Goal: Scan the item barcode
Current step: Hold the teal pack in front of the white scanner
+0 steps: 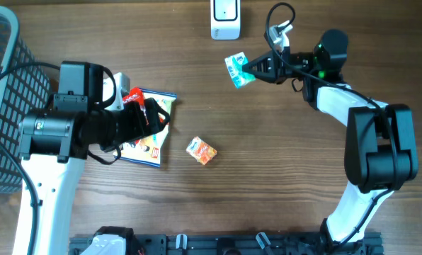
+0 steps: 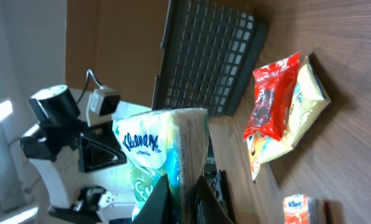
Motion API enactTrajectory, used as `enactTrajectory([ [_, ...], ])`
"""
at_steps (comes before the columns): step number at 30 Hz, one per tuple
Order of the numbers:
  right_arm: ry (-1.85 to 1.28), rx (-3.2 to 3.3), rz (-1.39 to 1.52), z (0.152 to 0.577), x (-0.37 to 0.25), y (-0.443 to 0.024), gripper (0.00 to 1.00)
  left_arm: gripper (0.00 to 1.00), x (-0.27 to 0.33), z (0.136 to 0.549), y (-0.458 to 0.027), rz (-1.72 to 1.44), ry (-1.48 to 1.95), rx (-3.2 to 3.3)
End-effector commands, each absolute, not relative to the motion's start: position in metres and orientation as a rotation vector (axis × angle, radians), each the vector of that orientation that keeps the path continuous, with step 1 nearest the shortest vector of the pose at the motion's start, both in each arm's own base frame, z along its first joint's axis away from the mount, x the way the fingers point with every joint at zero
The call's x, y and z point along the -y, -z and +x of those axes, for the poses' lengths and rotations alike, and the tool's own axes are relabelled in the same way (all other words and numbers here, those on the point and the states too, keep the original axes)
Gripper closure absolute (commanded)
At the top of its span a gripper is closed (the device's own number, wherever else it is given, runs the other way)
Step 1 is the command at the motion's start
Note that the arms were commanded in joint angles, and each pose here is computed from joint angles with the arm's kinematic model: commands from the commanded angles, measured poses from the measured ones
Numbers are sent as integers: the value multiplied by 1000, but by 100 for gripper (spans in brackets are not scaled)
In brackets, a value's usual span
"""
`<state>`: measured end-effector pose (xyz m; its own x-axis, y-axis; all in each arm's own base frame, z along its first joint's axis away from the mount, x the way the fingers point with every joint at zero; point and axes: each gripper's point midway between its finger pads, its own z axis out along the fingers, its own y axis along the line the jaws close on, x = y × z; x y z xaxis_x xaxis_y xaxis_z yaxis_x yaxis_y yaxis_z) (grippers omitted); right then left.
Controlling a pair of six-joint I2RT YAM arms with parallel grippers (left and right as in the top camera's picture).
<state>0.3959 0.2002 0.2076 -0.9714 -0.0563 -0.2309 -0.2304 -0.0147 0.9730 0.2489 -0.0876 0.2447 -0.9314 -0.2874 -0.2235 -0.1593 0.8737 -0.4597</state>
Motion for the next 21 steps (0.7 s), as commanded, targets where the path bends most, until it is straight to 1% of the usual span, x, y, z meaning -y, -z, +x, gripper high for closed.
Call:
enactTrajectory([
  [1,-2225,-2210,-102,400,-201,-212,96,0,89,248,-243,-324,642,-2764],
  [5,-2221,-2163,-22,408,-201,-223,96,0,89,248,-243,-324,642,-2764],
  [9,-2209,-2125,-27,411,-201,-229,96,0,89,248,-243,-324,643,-2764],
  [16,-2153,-2100,-196,403,-201,-226,96,0,89,248,-243,-324,642,-2764],
  [21,-2151,-2094,-189,405,-201,-226,96,0,89,248,-243,-324,643,-2764],
])
